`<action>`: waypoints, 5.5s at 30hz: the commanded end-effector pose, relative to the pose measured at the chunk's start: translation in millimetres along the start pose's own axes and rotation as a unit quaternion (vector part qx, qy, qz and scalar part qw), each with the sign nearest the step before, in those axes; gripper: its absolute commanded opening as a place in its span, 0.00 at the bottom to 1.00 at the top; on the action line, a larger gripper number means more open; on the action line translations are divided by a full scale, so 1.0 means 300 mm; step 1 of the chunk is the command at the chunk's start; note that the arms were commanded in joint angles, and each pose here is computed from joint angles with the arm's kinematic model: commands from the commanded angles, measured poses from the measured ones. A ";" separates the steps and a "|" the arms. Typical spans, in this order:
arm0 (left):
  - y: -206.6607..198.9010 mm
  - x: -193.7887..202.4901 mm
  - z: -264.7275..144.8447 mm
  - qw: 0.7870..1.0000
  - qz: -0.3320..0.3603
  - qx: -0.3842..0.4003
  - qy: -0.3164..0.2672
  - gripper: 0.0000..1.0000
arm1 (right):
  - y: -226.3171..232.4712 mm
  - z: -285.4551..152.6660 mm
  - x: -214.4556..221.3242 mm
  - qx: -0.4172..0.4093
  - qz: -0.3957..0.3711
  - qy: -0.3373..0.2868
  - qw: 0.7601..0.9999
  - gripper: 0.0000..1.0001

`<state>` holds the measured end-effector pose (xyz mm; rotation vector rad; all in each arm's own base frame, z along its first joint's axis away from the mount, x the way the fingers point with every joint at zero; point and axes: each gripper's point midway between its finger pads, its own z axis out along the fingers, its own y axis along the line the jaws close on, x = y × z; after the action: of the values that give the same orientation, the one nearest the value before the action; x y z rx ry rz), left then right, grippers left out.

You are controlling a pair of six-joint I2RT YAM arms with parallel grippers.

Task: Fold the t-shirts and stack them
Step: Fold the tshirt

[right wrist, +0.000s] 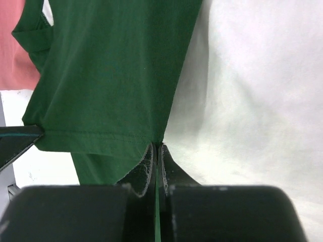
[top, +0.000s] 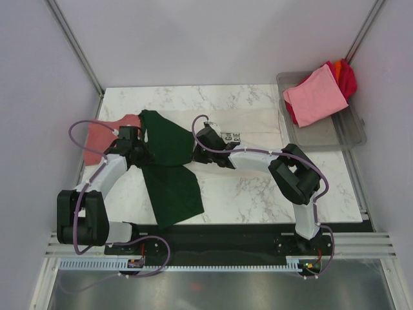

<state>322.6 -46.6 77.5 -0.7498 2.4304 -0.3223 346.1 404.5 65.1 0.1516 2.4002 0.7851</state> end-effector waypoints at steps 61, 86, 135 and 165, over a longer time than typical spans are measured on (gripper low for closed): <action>0.120 0.317 -0.266 0.994 -0.080 -0.010 0.071 0.86 | -0.959 -0.717 -0.171 0.335 0.028 -0.128 0.933 0.42; 0.186 0.676 -0.234 0.972 -0.060 -0.073 0.217 0.83 | -1.092 -0.636 -0.177 0.354 0.095 -0.146 0.919 0.10; -0.199 0.259 -0.380 0.996 -0.004 0.053 0.066 0.02 | -0.963 -0.669 -0.353 0.317 0.068 -0.172 0.930 0.00; -0.482 -0.379 -0.233 0.989 -0.090 0.104 -0.061 0.02 | -0.986 -0.499 -0.681 0.368 0.081 -0.177 0.909 0.00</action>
<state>396.2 -96.0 219.2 -0.9048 2.2576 -0.5576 433.6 35.8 82.7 0.7127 2.2727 -0.1113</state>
